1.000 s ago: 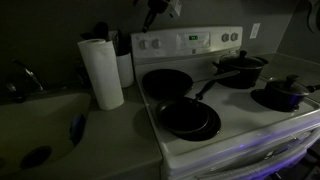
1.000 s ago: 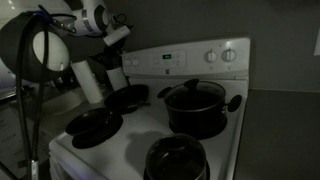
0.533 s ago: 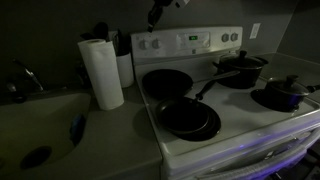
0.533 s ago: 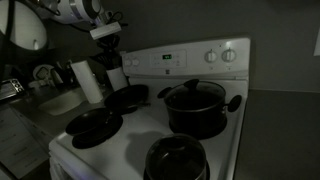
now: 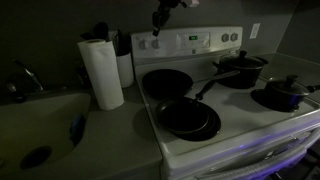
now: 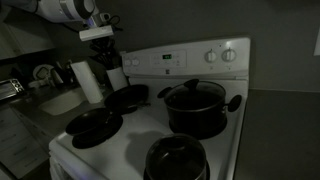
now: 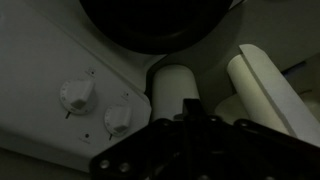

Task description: Flip the switch on the top left corner of the stove

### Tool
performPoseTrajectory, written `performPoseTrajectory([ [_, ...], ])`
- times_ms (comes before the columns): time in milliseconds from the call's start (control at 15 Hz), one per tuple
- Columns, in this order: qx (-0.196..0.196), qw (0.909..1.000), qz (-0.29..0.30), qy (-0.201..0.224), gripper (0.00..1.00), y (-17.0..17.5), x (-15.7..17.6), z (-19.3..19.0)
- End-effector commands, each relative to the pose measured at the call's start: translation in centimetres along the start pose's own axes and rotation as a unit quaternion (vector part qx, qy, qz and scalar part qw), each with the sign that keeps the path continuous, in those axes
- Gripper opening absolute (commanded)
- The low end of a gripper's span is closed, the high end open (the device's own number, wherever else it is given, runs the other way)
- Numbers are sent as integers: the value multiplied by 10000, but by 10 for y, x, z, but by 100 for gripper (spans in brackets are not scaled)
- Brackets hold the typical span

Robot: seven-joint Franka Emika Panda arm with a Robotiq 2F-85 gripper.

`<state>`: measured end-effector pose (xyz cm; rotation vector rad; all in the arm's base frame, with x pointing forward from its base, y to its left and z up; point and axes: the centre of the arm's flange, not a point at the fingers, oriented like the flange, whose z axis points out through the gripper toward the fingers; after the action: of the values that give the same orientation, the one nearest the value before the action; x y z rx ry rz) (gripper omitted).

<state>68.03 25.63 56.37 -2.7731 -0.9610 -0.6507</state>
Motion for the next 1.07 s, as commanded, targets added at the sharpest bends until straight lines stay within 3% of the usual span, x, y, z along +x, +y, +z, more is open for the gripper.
performPoseTrajectory([
  [0, 68, 9996, 255, 41, 0, -12, -57, -2],
  [1000, 47, 9949, 845, 550, 0, -8, -109, 20],
])
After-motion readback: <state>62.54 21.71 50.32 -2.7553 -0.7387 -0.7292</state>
